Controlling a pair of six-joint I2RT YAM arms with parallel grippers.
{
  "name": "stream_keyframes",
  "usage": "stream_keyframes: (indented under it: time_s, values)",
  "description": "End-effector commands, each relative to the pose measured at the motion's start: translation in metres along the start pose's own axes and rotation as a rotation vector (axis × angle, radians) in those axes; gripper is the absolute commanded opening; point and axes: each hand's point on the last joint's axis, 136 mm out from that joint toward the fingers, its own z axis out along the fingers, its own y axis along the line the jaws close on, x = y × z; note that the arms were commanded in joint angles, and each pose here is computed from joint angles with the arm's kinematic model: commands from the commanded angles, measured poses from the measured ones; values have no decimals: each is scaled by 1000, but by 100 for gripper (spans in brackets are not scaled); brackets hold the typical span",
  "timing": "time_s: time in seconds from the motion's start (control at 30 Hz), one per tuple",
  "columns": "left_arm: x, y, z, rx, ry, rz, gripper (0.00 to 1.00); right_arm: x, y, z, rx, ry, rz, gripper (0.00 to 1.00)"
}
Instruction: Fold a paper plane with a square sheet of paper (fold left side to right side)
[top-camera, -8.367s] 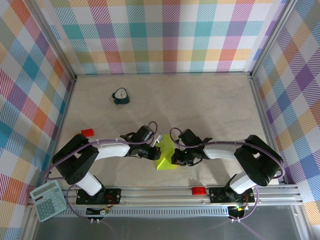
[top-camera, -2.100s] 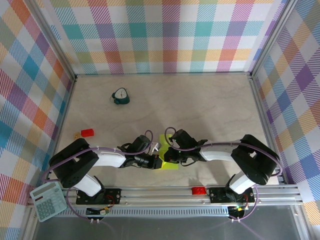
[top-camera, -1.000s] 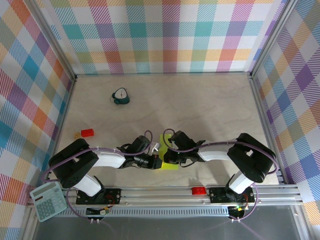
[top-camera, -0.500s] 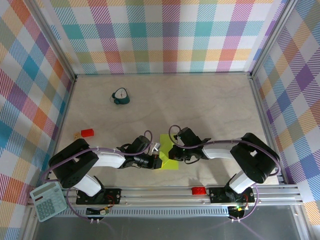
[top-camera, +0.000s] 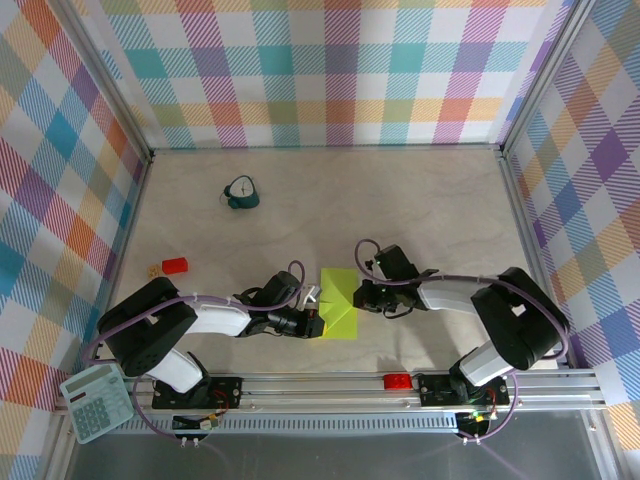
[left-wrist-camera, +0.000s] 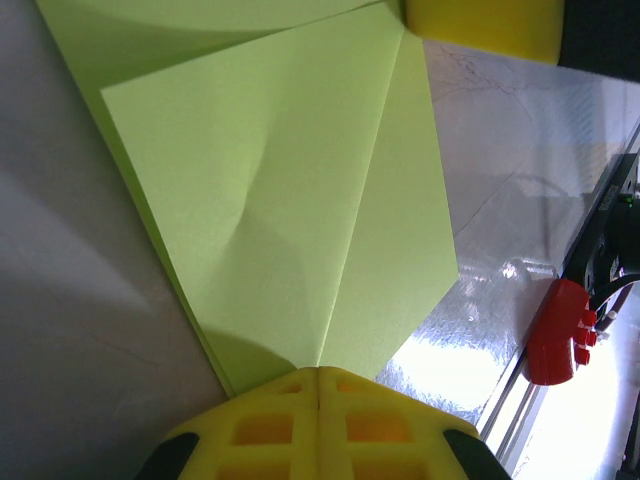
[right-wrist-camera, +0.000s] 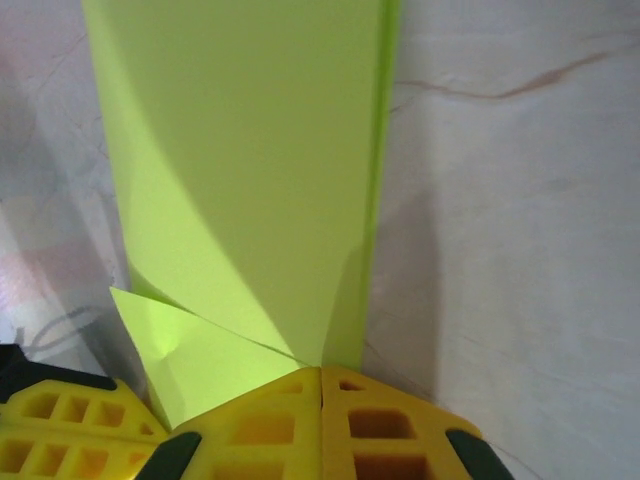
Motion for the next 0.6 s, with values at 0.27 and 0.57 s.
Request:
stream_keyframes:
  time_s: [0.27,0.57]
  values:
    - [24,27,2,-110,73,-55,0,5,40,-17,-76,-11,-58,0]
    - [11,14,1,-83,51,-41,0,11,29,9,-34,29,-31,0]
